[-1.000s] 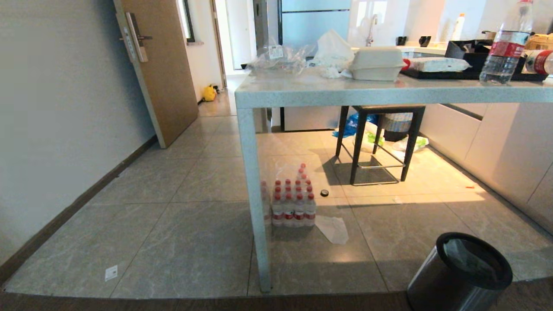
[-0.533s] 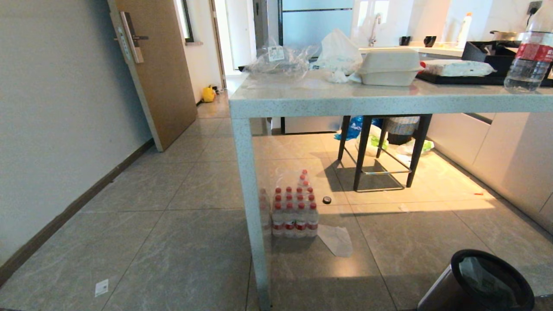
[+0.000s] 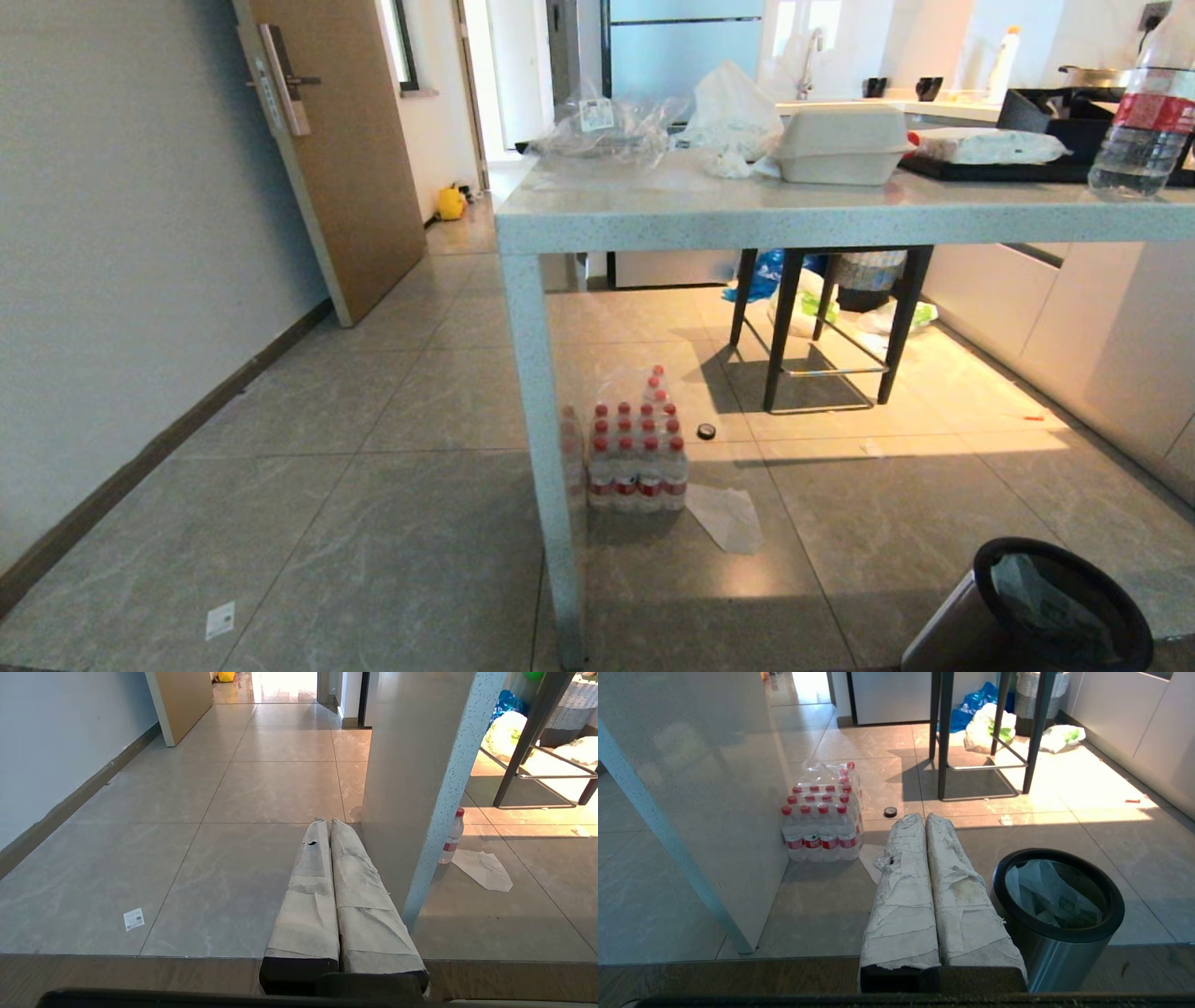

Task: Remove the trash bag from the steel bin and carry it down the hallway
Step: Place the outer trash can on the ground

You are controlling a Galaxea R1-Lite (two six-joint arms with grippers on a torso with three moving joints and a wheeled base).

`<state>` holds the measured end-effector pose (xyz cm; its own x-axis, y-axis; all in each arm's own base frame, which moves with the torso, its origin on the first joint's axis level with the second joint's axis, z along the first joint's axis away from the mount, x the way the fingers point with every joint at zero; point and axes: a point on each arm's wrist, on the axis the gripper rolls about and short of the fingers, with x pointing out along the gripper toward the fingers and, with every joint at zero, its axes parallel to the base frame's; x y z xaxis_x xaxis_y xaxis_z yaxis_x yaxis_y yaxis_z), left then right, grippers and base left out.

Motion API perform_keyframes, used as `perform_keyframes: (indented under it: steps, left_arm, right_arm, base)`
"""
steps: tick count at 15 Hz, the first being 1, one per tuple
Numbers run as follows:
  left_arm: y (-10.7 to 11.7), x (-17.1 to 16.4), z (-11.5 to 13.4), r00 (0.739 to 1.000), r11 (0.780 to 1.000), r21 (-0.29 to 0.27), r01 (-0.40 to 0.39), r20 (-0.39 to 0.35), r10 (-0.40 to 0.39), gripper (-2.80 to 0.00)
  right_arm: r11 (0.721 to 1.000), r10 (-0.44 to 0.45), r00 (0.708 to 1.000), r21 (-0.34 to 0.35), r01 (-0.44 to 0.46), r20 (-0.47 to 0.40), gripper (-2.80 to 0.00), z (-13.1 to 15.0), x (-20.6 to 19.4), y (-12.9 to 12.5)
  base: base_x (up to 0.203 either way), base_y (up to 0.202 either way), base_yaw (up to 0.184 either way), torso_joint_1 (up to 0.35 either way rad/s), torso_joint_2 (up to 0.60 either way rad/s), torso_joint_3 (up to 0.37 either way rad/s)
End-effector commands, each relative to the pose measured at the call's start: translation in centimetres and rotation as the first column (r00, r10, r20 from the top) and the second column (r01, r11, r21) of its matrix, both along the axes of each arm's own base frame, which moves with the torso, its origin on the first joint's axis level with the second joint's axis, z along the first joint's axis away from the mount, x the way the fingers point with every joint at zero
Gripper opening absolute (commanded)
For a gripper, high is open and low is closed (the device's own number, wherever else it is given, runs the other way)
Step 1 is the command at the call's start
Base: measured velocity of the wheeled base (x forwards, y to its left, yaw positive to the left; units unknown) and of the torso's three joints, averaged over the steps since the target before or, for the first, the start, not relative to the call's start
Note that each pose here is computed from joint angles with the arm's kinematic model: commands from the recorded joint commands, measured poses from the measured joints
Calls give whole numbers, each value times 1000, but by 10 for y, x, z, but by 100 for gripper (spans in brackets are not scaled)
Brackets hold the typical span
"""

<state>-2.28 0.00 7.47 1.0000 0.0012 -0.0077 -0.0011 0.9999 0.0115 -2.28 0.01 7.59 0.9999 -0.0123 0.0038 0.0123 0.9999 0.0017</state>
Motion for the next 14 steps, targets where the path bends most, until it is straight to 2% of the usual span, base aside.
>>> perform_keyframes:
  steps: [1, 14]
  left_arm:
    - [0, 0, 0, 1000, 1000, -16, -2, 3, 2, -280]
    - [0, 0, 0, 1000, 1000, -18, -2, 3, 2, -280]
  right_arm:
    - [1000, 0, 1000, 0, 0, 2, -280, 0, 0, 0]
    - [1000, 0, 1000, 1, 0, 2, -280, 0, 0, 0]
  base:
    - [0, 0, 0, 3, -2, -101]
    - [0, 0, 0, 2, 4, -197]
